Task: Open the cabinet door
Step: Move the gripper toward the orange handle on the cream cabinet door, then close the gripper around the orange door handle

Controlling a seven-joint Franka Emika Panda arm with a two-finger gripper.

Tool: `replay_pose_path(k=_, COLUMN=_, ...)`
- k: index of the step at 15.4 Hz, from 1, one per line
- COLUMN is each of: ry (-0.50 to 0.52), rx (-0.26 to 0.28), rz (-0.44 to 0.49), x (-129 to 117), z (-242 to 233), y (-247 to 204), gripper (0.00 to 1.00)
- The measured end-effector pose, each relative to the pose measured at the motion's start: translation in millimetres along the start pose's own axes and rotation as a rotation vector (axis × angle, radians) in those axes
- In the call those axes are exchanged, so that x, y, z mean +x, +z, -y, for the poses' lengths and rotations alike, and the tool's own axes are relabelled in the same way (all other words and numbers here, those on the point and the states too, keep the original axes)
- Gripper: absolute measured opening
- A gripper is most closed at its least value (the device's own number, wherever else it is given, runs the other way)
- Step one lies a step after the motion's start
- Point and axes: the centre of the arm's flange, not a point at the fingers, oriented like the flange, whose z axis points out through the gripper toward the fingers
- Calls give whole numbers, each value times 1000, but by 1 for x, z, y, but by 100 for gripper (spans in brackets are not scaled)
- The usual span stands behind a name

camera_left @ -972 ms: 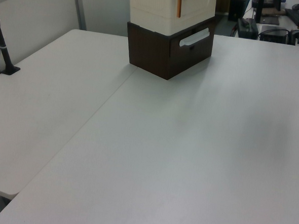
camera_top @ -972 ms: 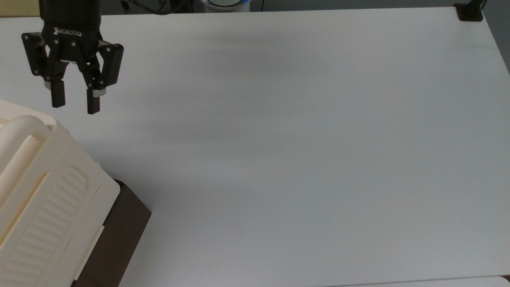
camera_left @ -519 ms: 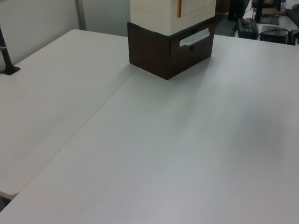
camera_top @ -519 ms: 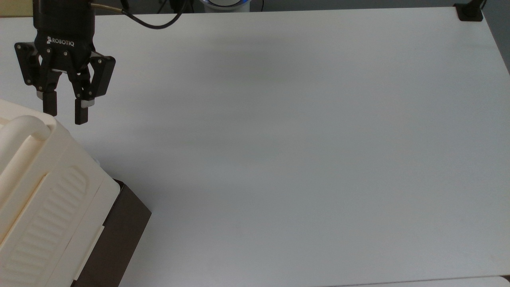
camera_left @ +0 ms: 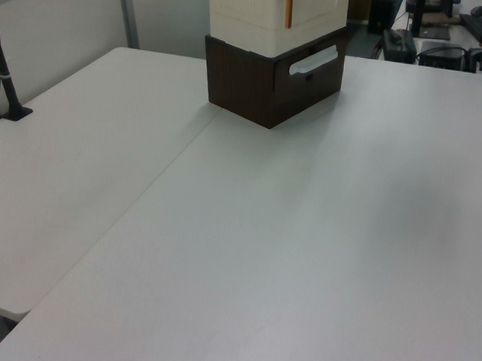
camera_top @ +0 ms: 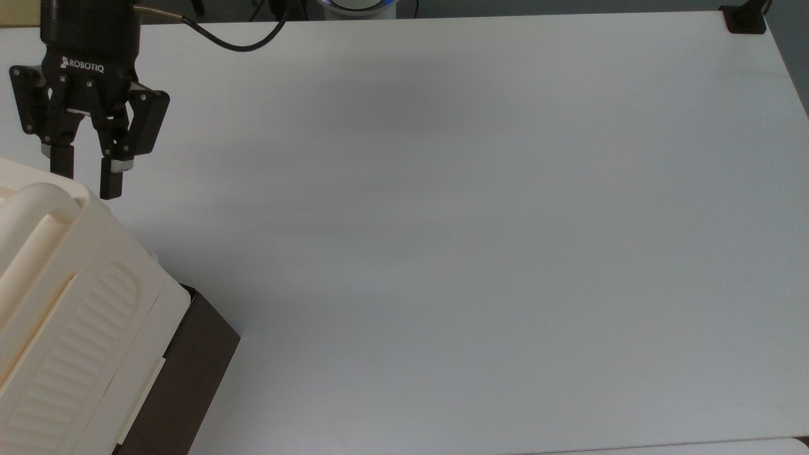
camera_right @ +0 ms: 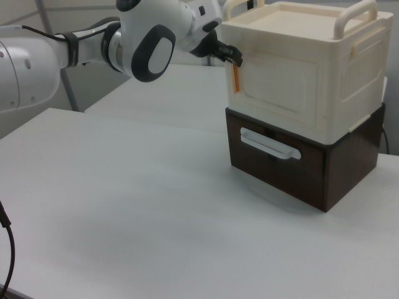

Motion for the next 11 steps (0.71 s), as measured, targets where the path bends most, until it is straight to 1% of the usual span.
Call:
replay_pose_path(k=3, ry=3, rx=-2, rz=-10, x=2, z=1, y=2, gripper=53)
replay_pose_path(k=11, ry=-8, rx=-8, rz=-2, x=-1, z=3, y=12, gripper=53)
